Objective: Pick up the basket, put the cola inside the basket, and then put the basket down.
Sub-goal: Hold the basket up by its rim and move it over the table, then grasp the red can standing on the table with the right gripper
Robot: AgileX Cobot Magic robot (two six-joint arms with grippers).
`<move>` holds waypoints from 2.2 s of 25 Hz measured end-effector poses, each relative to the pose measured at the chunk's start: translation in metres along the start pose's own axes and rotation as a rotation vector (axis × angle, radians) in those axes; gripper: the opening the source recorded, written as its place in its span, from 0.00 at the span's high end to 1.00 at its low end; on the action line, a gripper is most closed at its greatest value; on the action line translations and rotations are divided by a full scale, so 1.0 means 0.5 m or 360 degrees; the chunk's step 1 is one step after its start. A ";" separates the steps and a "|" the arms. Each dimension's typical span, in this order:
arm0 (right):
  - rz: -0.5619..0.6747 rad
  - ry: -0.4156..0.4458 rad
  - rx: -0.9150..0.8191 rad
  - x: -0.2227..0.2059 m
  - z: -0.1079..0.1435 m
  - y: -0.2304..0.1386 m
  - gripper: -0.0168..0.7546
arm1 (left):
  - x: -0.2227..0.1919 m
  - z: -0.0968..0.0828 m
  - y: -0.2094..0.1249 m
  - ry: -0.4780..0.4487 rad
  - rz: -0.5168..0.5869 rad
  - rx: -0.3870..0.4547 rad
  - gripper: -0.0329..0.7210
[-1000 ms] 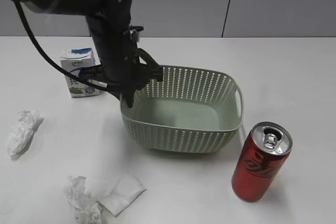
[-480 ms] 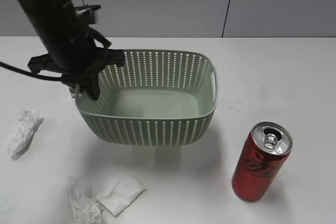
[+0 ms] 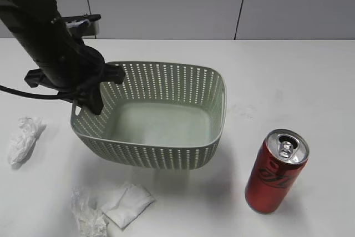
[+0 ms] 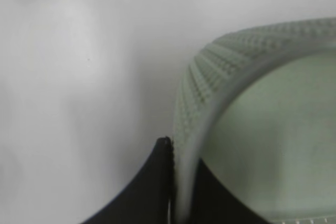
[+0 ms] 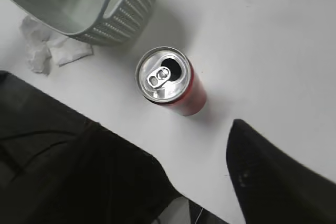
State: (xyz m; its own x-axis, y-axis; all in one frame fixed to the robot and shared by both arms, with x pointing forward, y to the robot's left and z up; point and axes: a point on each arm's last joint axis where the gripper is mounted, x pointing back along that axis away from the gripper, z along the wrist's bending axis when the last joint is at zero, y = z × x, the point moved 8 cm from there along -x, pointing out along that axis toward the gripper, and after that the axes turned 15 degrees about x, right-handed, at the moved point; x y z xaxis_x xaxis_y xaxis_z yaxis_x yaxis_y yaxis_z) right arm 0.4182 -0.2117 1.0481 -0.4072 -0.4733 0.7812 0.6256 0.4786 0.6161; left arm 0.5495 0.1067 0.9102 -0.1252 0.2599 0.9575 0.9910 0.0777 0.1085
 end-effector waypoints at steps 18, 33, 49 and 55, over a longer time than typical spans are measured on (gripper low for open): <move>0.0827 0.0184 0.0266 -0.247 -0.062 -0.023 0.32 | -0.022 0.005 0.000 0.0023 0.0034 -0.0023 0.96; 0.0478 -0.0019 0.0415 -0.145 -0.075 0.131 0.33 | -0.023 0.005 -0.002 0.0020 0.0042 -0.0018 0.96; -0.0311 -0.0490 0.0396 0.162 0.027 0.049 0.33 | -0.023 -0.007 -0.011 -0.0034 0.0085 0.0071 0.96; -0.0536 -0.0743 0.0290 0.176 0.026 -0.090 0.33 | -0.022 -0.008 -0.014 -0.0035 0.0101 0.0088 0.96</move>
State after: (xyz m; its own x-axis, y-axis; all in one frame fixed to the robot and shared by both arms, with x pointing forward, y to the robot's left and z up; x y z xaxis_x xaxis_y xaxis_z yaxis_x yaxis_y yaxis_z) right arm 0.3456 -0.2652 1.0902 -0.8380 -0.2657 0.4767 0.3045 0.4973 0.8124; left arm 0.5439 0.0995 0.8997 -0.0639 0.2869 0.9558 0.9930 0.1132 0.0324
